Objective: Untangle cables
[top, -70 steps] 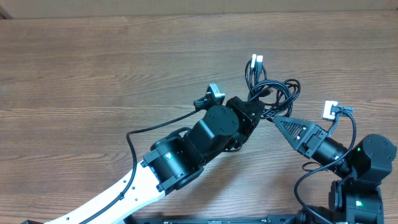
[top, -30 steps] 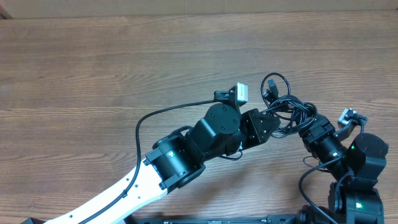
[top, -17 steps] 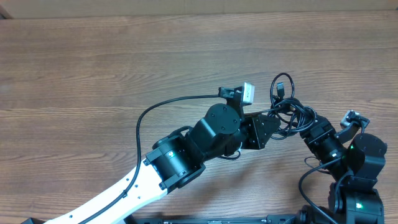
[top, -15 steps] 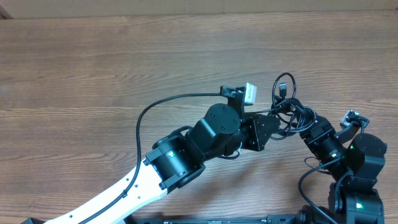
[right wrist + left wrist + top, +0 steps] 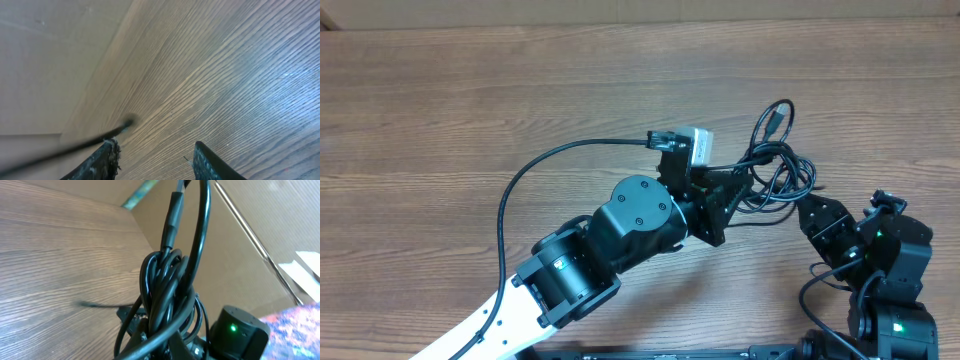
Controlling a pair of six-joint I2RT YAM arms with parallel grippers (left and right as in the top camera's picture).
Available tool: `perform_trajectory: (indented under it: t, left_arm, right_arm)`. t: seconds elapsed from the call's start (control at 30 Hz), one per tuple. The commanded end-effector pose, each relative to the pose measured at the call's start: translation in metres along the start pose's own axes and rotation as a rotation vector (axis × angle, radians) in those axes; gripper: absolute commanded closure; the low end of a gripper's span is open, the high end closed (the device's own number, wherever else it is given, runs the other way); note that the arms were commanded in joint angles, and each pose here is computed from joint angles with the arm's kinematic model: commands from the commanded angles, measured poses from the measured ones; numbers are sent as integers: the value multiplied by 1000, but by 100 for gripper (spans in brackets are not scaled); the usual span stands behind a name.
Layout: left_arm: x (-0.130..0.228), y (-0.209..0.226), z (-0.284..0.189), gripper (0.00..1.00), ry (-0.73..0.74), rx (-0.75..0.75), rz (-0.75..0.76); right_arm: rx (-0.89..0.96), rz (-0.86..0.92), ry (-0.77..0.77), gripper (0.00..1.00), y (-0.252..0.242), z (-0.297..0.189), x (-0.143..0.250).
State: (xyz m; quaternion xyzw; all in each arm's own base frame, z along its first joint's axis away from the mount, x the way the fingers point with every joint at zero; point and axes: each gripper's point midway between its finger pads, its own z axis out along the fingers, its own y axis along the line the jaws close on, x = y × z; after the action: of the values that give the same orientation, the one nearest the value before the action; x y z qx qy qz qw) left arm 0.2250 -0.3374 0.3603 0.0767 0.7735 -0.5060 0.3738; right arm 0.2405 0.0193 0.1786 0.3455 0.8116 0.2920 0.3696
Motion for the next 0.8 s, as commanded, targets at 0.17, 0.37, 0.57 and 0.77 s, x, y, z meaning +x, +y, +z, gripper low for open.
perform_trajectory:
  t: [0.17, 0.37, 0.57, 0.77]
  left_arm:
    - [-31, 9, -9, 96, -149, -74, -199]
    - [-34, 30, -11, 96, -214, -152, -440]
    - [-35, 34, -12, 96, -233, -168, -466]
    - [-33, 36, -10, 96, -234, -176, -484]
  right_arm:
    - [-214, -97, 182, 53, 35, -7, 32]
    - [-489, -89, 365, 36, 82, -32, 57]
    - [-583, -46, 424, 20, 101, -44, 59]
    - [-628, -74, 411, 18, 110, -49, 55]
